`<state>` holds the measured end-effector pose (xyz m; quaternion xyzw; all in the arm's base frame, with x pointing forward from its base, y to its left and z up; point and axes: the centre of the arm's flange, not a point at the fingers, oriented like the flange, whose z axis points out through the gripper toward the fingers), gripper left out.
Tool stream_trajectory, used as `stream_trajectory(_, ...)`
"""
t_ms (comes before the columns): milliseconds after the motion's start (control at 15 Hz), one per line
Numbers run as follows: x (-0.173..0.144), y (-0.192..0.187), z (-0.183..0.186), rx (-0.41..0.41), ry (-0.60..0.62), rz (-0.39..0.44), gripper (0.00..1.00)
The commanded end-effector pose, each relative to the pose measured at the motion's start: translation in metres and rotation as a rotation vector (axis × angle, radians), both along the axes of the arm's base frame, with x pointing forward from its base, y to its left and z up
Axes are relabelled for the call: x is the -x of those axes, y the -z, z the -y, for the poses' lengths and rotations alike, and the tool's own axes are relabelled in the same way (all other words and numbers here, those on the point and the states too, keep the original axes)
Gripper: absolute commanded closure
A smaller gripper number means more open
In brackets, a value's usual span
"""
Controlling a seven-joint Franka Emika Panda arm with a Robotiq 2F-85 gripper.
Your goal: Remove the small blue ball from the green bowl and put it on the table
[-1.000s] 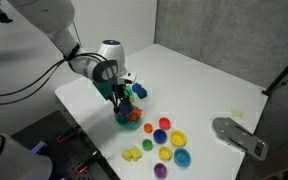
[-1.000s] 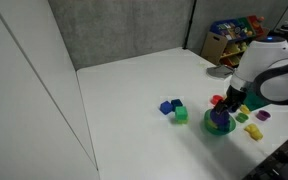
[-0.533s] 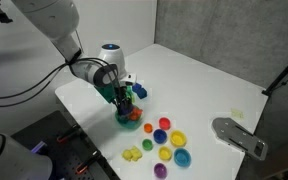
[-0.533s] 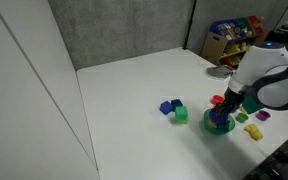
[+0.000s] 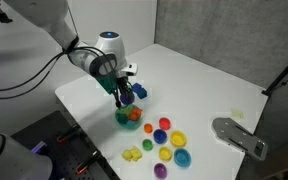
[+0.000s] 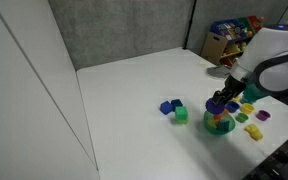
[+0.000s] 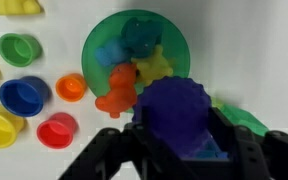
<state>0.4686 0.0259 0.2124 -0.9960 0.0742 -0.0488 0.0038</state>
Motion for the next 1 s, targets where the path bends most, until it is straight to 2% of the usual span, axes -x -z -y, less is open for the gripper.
stream_trajectory(0,-0.018,-0.035,0.014,0.027,0.035,0.074,0.65)
stream_trajectory(133,-0.029,-0.047,0.03,0.083,0.074,0.174,0.65)
stream_trajectory(200,-0.033,-0.053,0.037,0.103,0.099,0.215,0.15)
stream_trajectory(267,-0.035,-0.057,0.044,0.115,0.118,0.248,0.14)
stream_trajectory(400,-0.036,-0.064,0.055,0.13,0.151,0.282,0.02)
stream_trajectory(467,-0.036,-0.066,0.059,0.133,0.166,0.287,0.0)
stream_trajectory(933,-0.023,-0.104,0.054,0.102,0.238,0.123,0.0)
